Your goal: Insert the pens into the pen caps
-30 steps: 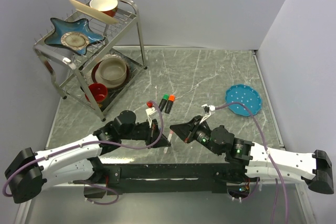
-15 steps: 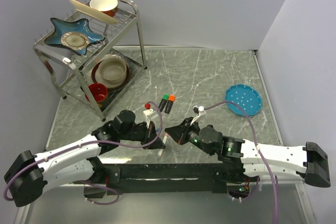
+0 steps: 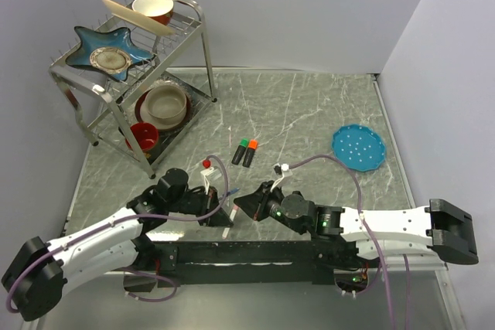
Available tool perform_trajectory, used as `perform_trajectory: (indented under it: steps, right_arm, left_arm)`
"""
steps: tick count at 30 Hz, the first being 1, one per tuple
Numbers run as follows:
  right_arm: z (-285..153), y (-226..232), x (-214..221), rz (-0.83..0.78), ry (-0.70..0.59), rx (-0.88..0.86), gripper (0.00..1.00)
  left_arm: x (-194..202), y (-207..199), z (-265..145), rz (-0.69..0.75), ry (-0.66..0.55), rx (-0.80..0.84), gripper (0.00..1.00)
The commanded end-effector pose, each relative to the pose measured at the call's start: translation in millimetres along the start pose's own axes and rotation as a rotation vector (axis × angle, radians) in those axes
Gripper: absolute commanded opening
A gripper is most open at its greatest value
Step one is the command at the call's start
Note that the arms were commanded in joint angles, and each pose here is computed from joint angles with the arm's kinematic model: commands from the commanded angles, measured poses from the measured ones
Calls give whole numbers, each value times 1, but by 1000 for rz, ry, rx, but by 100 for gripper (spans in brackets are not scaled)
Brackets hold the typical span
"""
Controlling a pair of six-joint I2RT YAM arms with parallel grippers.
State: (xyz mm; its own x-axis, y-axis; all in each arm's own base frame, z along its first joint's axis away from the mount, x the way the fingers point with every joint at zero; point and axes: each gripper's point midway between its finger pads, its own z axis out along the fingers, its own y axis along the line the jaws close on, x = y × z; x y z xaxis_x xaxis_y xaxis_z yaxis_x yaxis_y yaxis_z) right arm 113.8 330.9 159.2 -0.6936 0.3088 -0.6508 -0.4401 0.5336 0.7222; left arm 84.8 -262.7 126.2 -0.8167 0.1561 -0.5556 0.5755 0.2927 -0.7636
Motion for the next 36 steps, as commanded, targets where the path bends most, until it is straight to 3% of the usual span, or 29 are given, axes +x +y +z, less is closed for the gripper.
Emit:
perform_trajectory:
  steps: [1, 6, 10, 18, 26, 30, 32, 34, 36]
  right_arm:
    - [-77, 6, 144, 2, 669, -107, 0]
    - [-64, 11, 147, 39, 635, -22, 0]
    - [-72, 32, 141, 72, 660, -77, 0]
    - [-96, 27, 161, -30, 835, -134, 0]
    - [-96, 12, 163, -10, 854, 20, 0]
    - [-91, 58, 149, -46, 761, -218, 0]
    - [-91, 56, 148, -73, 743, -230, 0]
    - [-92, 65, 145, -86, 722, -315, 0]
    - [-98, 62, 151, -102, 755, -340, 0]
  left_arm:
    - [-171, -28, -48, 235, -711, -92, 1]
    - [-176, -12, -44, 214, -724, -145, 1]
    - [-178, -16, -47, 205, -729, -144, 1]
    - [-188, -35, -55, 262, -741, -120, 1]
    - [-198, -38, -64, 244, -806, -152, 1]
    - [-195, -61, -61, 233, -824, 23, 1]
    - [-185, -68, -54, 214, -777, 85, 1]
    - [-184, -90, -65, 227, -811, 183, 1]
    - [-182, -90, -62, 244, -789, 167, 1]
